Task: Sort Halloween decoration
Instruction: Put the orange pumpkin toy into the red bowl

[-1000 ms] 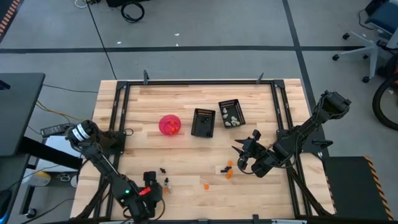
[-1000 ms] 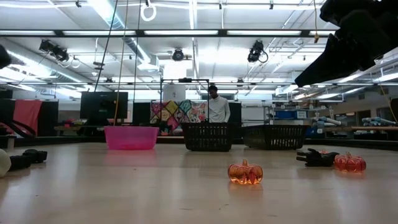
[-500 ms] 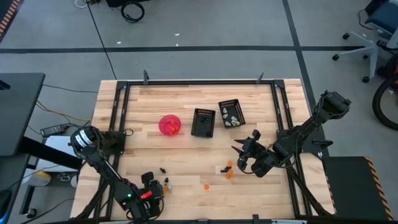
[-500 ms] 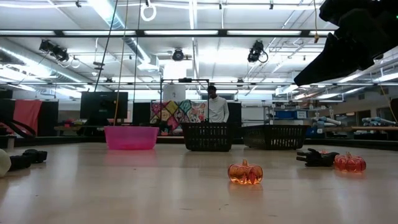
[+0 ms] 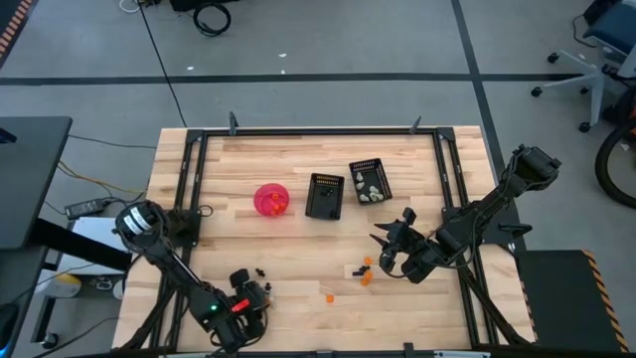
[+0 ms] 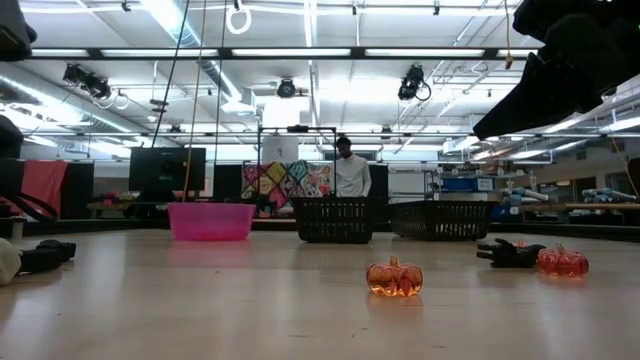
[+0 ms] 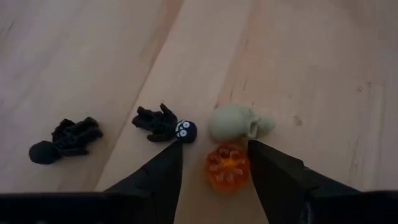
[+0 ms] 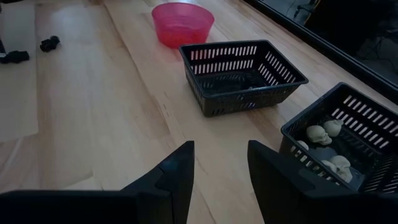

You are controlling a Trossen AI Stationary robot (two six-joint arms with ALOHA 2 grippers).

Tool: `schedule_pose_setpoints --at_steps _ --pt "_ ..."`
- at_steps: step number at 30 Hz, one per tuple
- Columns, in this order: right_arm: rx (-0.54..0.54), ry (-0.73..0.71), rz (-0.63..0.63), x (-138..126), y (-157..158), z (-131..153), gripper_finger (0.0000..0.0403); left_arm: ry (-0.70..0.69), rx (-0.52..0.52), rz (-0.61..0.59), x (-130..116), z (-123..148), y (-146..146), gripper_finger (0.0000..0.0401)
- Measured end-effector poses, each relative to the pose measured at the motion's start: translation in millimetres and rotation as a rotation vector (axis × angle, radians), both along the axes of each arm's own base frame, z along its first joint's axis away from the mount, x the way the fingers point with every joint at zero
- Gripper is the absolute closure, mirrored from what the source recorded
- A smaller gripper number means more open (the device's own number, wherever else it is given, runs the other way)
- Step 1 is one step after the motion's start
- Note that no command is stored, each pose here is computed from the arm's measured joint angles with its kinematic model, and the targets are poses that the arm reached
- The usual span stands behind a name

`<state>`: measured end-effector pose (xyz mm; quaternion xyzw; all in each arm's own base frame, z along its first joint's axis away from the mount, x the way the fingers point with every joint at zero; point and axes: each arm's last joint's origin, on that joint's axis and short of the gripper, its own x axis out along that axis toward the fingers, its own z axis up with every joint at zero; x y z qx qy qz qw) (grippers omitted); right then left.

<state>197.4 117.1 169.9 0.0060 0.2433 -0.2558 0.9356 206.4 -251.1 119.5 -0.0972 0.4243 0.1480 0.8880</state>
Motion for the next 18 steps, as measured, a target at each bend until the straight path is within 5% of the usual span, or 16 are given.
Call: schedule_pose_setpoints --at_steps 11,18 --pt "-0.002 0.005 0.005 0.0 0.1 -0.1 0.0250 0.052 -0.014 -0.026 -2.7 0.4 -0.9 0.0289" --pt "-0.002 0.005 0.006 0.0 0.1 -0.1 0.0250 0.074 -0.004 -0.050 -3.8 0.5 -0.9 0.0297"
